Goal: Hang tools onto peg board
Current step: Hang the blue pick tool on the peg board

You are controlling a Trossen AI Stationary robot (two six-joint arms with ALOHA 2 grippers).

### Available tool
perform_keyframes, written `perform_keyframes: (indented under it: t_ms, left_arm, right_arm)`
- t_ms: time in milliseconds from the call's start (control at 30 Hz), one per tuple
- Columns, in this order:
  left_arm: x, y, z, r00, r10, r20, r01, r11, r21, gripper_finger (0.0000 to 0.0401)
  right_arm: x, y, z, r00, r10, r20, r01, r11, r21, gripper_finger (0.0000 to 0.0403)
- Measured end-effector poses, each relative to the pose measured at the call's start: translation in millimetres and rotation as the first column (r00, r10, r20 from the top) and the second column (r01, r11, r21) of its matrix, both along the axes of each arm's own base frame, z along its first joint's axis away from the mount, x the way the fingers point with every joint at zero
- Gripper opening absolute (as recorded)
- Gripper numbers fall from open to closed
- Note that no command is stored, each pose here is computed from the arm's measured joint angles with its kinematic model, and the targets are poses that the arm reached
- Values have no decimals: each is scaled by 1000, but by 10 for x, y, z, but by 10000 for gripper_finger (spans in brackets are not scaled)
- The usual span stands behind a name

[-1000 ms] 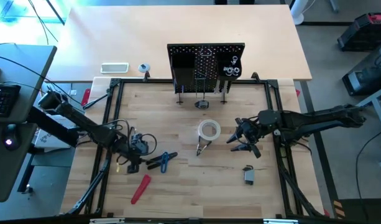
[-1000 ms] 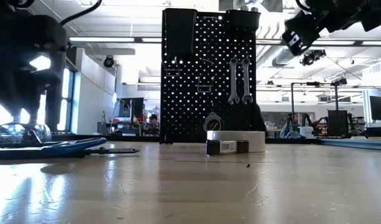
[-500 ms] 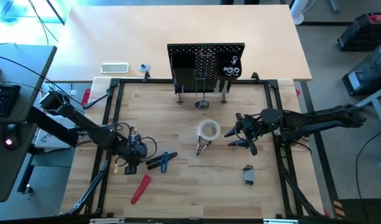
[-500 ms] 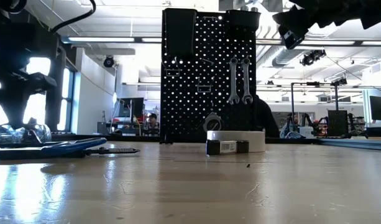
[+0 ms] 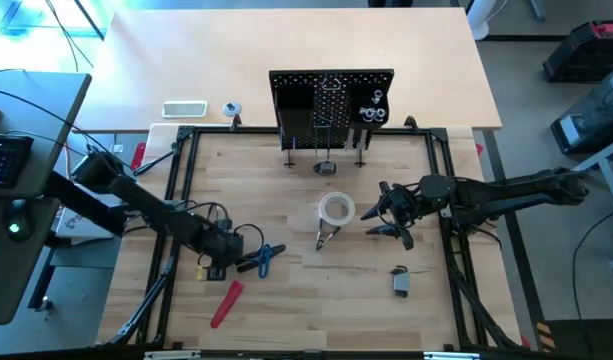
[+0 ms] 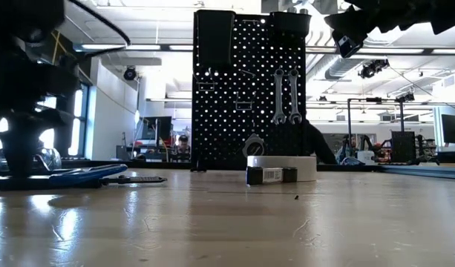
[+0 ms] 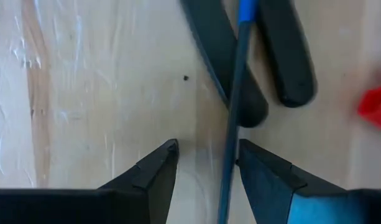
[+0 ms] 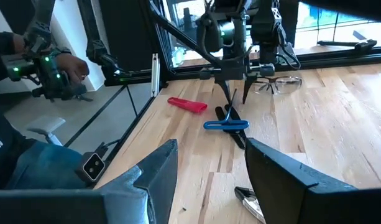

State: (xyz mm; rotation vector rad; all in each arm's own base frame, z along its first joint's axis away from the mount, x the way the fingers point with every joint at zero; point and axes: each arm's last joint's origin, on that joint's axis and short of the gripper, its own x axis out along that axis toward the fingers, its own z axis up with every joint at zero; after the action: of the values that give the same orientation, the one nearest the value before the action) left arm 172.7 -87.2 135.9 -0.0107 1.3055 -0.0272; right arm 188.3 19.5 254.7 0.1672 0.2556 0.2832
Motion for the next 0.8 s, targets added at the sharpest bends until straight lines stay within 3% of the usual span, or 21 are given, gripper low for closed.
perform_keyframes:
  t_ms: [267, 500, 800]
  left_arm:
    - [97, 65, -105, 999, -19, -47, 18, 1000, -5, 144]
    - [109, 55, -111, 999, -43, -23, 43, 999, 12, 14]
    - [120, 5, 1, 998, -59, 32, 57, 997, 48, 4]
  right_arm:
    - [-1, 0, -4, 1000, -2, -6, 2, 1000, 4, 183]
    - [-2, 0, -8, 1000, -2, -11, 2, 1000, 6, 183]
    - [-21, -1, -47, 998, -6, -63, 8, 1000, 24, 183]
